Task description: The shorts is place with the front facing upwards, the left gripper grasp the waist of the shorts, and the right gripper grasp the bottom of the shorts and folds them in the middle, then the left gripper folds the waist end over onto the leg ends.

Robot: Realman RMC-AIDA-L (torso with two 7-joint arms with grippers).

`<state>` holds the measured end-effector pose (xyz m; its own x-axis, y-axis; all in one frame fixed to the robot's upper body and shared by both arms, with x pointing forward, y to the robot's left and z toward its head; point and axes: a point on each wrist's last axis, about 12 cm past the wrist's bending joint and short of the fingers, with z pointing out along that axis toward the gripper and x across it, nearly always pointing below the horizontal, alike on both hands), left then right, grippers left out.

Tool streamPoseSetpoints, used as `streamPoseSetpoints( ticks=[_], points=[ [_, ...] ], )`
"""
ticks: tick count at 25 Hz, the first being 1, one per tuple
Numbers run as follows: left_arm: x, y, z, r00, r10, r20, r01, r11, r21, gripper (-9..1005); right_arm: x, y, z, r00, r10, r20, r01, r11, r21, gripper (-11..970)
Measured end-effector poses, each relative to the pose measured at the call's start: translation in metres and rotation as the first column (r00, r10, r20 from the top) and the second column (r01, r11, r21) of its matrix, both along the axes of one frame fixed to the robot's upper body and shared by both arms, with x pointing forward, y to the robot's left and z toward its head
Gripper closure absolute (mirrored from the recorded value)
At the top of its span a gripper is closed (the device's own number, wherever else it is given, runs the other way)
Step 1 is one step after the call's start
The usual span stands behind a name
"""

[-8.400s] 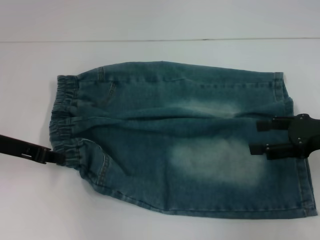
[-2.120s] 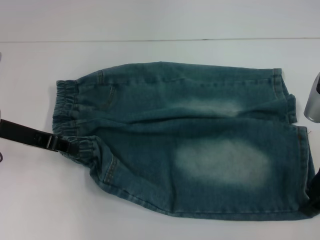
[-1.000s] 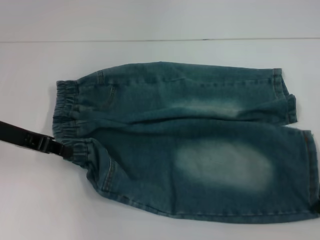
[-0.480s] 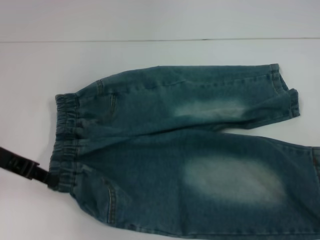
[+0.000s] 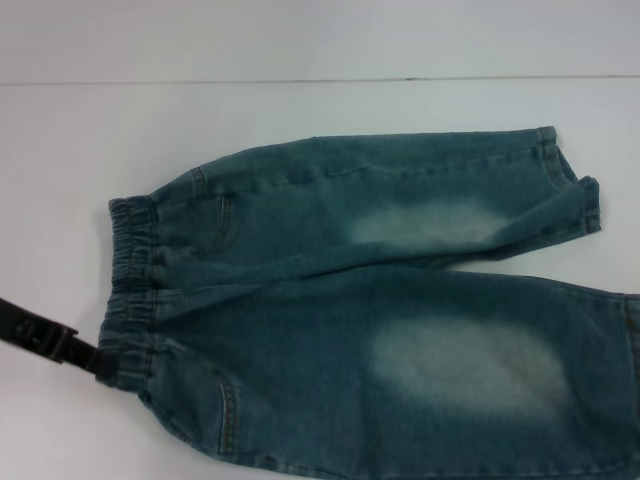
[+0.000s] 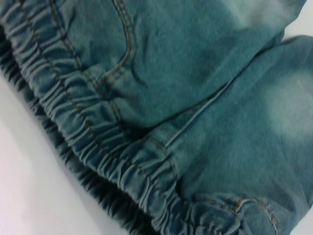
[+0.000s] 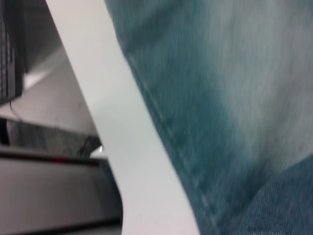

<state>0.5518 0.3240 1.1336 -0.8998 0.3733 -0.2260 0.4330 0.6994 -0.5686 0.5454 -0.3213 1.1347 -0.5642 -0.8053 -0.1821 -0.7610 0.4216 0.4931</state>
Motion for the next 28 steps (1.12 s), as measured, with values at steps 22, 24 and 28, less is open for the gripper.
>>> streamPoseSetpoints(
  ticks=[22,24,28],
  points=[
    [0.032,0.014,0.011,0.947,0.271,0.174,-0.252,0.959,-0.126,945,0.024,-0.035,0.003,0.776,-0.551,0.307,0.351,0.781,0.517,915],
    [0.034,0.015,0.010,0.940,0.290,0.181,-0.271,0.955,-0.125,945,0.024,-0.039,0.001,0.734,-0.605,0.309,0.373,0.739,0.560,915],
    [0.037,0.018,0.010,0.927,0.321,0.193,-0.301,0.945,-0.128,944,0.028,-0.043,-0.009,0.670,-0.671,0.318,0.418,0.695,0.585,915]
  ],
)
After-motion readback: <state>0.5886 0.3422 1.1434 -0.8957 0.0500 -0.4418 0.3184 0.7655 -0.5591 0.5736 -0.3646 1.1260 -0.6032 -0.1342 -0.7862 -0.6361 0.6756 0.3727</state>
